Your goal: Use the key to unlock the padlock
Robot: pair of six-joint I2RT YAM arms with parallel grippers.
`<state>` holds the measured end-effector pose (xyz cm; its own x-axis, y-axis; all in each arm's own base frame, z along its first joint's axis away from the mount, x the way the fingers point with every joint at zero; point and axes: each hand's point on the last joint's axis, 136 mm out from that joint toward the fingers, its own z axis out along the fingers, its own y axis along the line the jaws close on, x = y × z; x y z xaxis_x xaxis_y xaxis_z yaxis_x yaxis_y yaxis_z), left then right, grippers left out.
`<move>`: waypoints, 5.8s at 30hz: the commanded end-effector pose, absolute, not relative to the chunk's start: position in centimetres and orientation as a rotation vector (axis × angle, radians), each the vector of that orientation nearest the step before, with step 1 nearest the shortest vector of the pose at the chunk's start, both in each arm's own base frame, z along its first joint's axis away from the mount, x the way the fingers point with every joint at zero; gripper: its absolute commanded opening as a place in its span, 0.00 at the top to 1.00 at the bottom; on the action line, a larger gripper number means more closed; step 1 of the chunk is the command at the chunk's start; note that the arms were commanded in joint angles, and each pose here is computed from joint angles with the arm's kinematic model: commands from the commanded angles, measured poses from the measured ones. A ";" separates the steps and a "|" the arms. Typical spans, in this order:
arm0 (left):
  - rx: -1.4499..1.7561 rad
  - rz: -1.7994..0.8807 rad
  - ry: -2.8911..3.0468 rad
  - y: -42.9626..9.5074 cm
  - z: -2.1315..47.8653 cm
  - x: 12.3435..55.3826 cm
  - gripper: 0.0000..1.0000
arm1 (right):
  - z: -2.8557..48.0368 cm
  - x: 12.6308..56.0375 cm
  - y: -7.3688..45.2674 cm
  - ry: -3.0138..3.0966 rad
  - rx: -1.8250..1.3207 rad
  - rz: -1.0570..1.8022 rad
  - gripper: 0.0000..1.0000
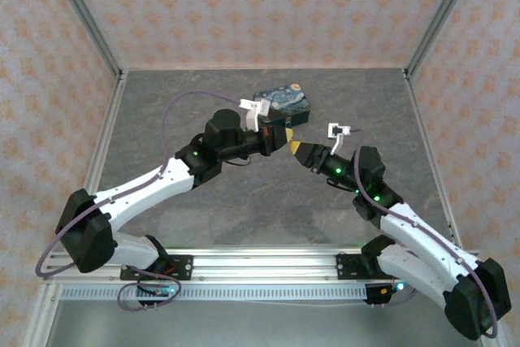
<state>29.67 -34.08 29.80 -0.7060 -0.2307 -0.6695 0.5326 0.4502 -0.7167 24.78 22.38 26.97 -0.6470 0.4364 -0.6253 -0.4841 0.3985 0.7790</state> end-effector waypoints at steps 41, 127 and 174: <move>0.204 -1.276 1.923 -33.4 31.2 30.2 1.00 | 28.9 24.7 22.6 1.781 -0.037 1.421 1.00; 0.665 -0.333 2.431 -37.4 11.6 46.4 0.17 | 14.2 22.4 9.7 2.422 0.266 0.408 1.00; 0.625 -0.288 2.400 -34.0 14.1 36.1 0.14 | 15.6 22.0 6.2 2.390 0.406 0.468 1.00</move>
<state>33.41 -36.39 13.37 -0.6872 0.3847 -0.6162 0.5566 0.8239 -0.1063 22.09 6.30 14.78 -0.7377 0.4100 -0.5363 0.1780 0.8845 0.4313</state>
